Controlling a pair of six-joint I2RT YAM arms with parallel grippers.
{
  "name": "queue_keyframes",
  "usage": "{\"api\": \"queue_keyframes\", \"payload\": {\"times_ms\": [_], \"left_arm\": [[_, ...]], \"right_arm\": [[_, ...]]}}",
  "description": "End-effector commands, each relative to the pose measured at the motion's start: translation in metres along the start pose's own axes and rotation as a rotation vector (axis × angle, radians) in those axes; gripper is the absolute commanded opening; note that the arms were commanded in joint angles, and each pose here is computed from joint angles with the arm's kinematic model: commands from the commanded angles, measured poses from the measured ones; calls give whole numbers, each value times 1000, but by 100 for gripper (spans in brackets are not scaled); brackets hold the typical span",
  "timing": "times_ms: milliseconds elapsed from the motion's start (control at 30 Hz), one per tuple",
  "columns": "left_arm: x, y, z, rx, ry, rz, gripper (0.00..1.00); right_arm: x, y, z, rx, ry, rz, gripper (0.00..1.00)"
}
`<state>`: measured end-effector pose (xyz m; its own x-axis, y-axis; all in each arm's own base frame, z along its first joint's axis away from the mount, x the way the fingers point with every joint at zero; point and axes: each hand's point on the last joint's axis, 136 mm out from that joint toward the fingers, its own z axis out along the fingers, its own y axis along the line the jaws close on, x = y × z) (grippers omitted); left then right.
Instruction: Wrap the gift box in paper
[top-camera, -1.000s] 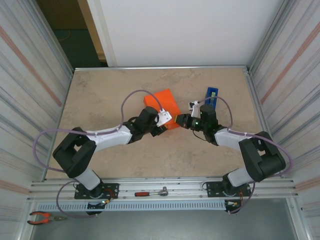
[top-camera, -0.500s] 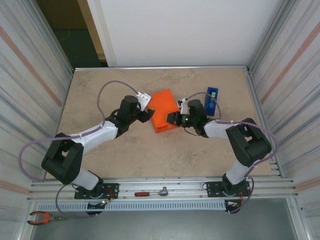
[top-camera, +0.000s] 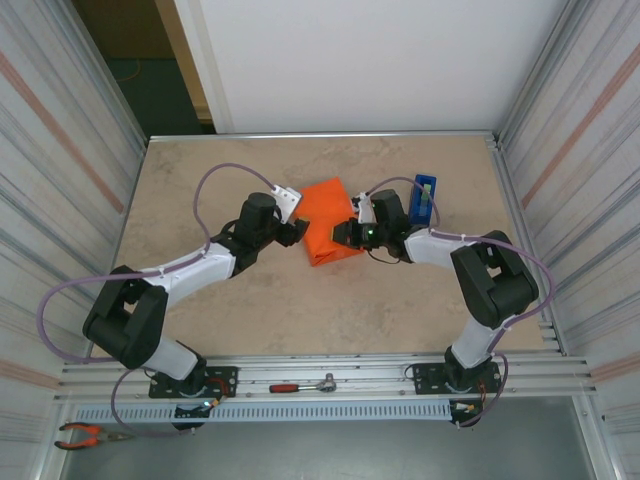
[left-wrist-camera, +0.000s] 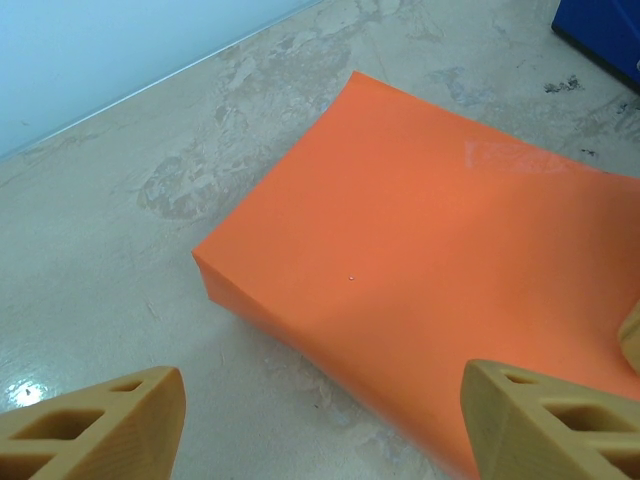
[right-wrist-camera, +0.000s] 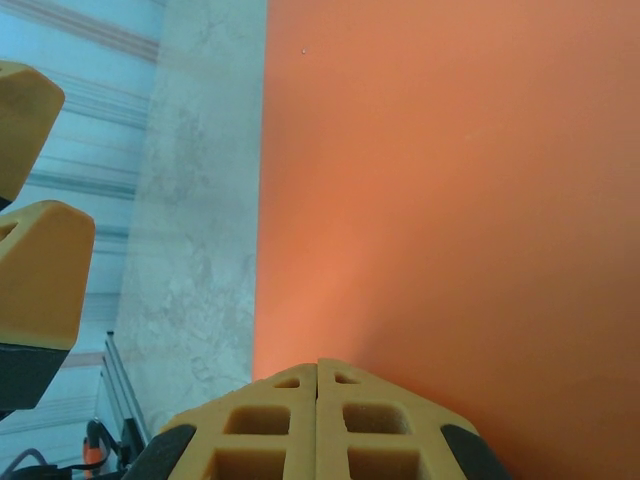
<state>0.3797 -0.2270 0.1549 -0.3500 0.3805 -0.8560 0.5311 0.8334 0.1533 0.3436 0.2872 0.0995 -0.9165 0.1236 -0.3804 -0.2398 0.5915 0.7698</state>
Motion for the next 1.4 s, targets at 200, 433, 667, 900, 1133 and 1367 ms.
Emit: {"api": "queue_keyframes", "payload": {"times_ms": [200,433,667,900,1133,1367], "left_arm": [[4,4,3,-16,0,-27,74],[3,2,3,-5,0,-43,75],[4,4,6,8,1,-86,78],[-25,-13,1,175,-11,-216,63],[-41,-55,-24,435,-35,-376,13],[-27,-97,-37,548,-18,-401,0]], "right_arm": [[-1,1,-2,14,57,-19,0],[2,-13,4,45,90,11,0],[-18,-1,-19,31,54,-3,0],[-39,2,-51,31,-16,-6,0],[-45,-12,-64,33,-52,23,0],[-53,-27,-73,39,-88,59,0]]}}
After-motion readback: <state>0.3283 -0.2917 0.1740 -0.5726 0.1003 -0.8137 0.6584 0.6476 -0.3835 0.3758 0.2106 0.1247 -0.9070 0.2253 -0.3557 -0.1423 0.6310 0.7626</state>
